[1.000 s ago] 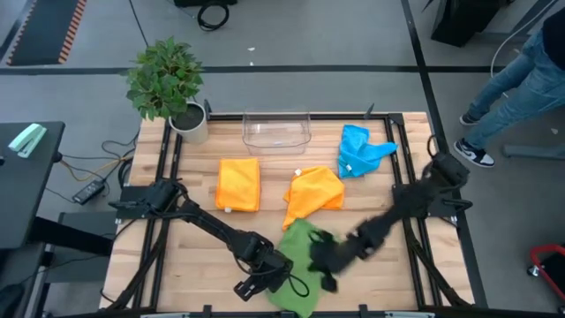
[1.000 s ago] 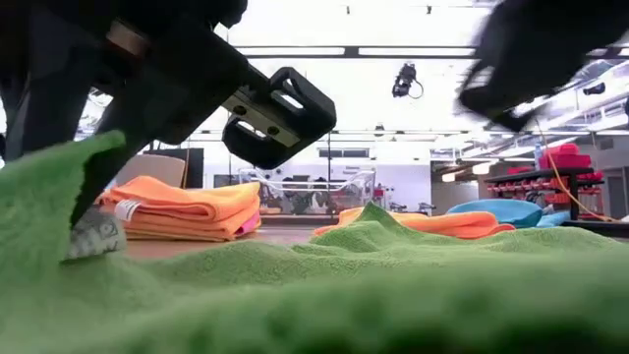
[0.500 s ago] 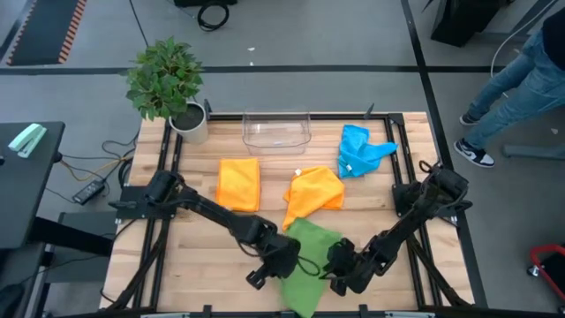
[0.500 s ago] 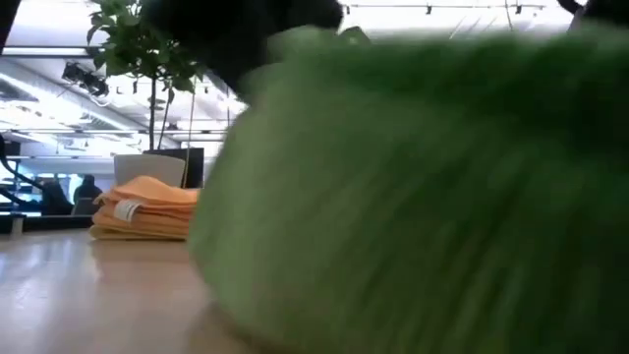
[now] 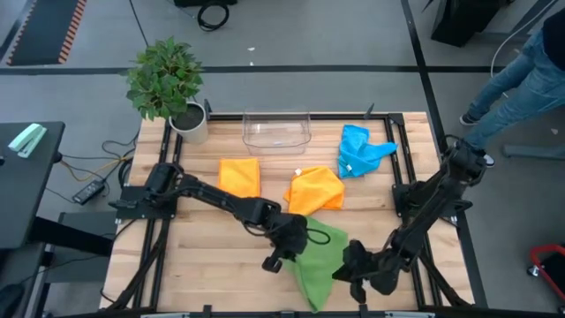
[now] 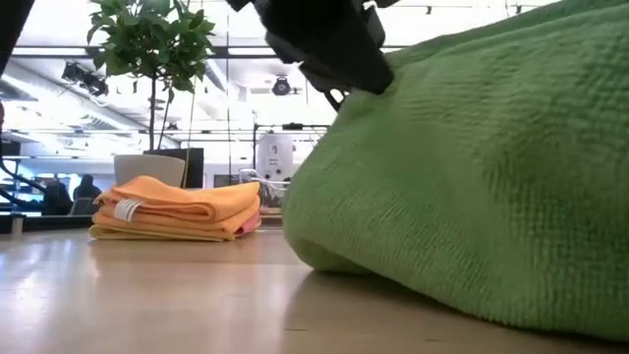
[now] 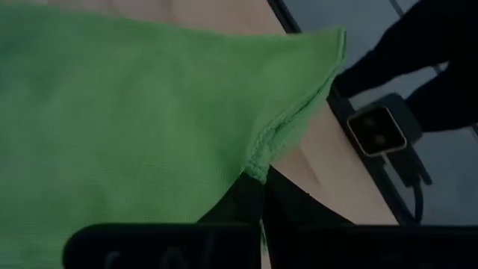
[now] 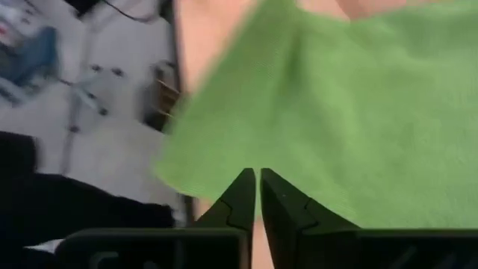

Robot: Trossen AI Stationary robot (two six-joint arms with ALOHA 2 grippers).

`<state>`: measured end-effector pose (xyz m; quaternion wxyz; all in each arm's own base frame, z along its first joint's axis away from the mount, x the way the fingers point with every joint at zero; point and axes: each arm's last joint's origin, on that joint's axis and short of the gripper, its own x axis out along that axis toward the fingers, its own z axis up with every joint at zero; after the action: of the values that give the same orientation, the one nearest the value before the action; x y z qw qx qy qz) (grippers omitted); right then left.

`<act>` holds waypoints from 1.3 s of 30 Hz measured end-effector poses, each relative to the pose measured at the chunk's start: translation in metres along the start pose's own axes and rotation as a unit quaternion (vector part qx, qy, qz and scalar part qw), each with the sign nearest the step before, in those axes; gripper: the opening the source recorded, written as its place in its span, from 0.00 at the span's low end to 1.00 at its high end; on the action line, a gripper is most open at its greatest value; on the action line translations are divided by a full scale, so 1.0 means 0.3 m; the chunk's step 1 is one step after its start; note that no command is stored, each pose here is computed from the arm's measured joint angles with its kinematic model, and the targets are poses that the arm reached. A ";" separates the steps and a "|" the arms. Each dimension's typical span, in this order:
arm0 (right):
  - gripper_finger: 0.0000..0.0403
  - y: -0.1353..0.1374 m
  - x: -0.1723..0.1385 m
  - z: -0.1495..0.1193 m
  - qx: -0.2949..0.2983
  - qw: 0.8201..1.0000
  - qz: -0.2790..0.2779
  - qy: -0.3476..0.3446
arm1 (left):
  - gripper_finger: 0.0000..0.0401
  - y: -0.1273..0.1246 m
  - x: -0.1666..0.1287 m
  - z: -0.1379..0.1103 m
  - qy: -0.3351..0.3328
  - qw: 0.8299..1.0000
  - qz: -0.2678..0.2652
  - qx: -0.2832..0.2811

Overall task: Fold microfiber towels
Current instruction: Fold the green microfiber cloth

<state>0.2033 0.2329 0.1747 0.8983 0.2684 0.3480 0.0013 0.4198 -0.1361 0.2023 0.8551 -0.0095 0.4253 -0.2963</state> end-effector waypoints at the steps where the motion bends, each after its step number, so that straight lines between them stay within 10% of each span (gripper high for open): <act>1: 0.09 0.015 -0.011 0.011 0.004 1.000 0.011 -0.006 | 0.01 0.009 -0.003 0.004 -0.006 1.000 0.002 -0.003; 17: 0.50 0.230 0.129 -0.066 -0.075 0.997 -0.003 0.010 | 0.03 0.071 -0.026 0.009 -0.022 1.000 0.016 -0.010; 39: 0.48 0.212 0.271 -0.073 0.015 0.999 -0.032 -0.010 | 0.04 0.074 -0.026 -0.001 -0.009 1.000 0.017 -0.007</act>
<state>0.2631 0.3133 0.1412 0.8972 0.2703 0.3475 -0.0348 0.4270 -0.1138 0.2019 0.8636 -0.0110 0.4197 -0.2791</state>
